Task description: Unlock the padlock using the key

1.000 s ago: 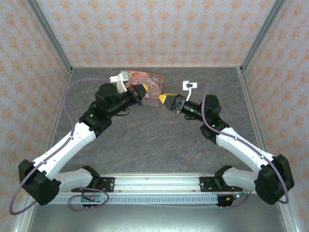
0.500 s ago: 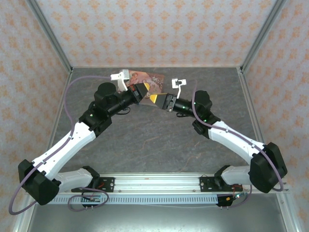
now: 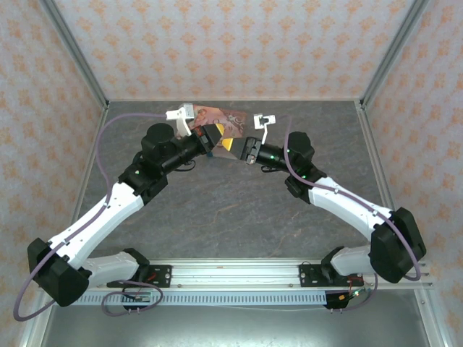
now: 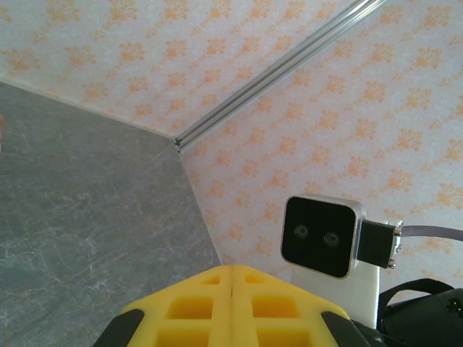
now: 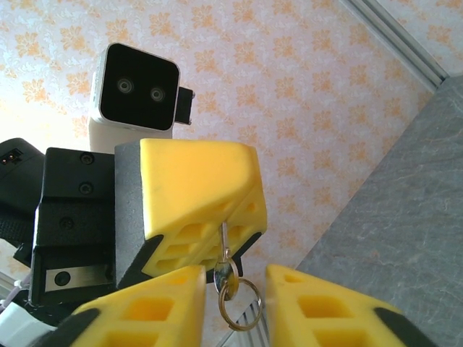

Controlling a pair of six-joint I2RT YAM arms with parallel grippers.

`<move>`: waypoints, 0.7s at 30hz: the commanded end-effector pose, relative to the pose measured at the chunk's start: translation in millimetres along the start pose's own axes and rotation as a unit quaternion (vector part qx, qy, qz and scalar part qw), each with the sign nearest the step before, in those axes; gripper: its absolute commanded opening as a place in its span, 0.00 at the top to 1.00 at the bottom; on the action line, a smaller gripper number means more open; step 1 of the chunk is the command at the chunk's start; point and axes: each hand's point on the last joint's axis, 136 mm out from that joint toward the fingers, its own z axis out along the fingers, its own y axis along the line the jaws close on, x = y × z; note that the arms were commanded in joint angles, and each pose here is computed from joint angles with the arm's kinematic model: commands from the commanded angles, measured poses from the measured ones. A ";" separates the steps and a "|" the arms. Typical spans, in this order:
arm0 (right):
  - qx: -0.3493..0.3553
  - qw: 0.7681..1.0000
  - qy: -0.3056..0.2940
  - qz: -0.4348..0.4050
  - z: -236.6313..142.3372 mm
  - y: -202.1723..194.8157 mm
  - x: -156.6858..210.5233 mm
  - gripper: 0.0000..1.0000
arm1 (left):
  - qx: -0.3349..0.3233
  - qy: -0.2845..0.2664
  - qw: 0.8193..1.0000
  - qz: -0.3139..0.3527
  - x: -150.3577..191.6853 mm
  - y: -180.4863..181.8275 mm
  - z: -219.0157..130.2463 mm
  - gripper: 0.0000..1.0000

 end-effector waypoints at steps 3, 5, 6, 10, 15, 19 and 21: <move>-0.040 0.999 0.001 -0.025 4.4 23.8 -7.9 0.83 | 0.022 -0.004 1.000 0.001 -4.2 -13.4 2.5 1.00; -0.040 0.999 0.002 -0.024 4.4 23.4 -7.0 0.86 | 0.023 -0.004 1.000 0.002 -3.9 -13.5 2.9 1.00; -0.041 0.999 0.000 -0.025 4.4 23.8 -7.6 0.89 | 0.022 -0.003 1.000 0.001 -3.4 -13.1 3.3 1.00; -0.033 0.999 -0.005 -0.031 2.3 23.1 -8.8 0.99 | 0.014 -0.004 1.000 0.004 -3.6 -10.5 3.0 1.00; 0.014 0.999 0.002 -0.038 -4.2 9.0 -2.2 1.00 | -0.020 -0.009 1.000 0.013 -7.6 -1.9 -0.9 0.88; 0.091 0.994 0.017 -0.048 -17.3 -14.4 8.3 1.00 | -0.068 -0.015 0.997 0.028 -10.4 13.2 -4.8 0.60; 0.138 0.988 0.024 -0.057 -27.2 -28.4 13.0 1.00 | -0.101 -0.016 0.994 0.038 -11.4 24.6 -6.5 0.42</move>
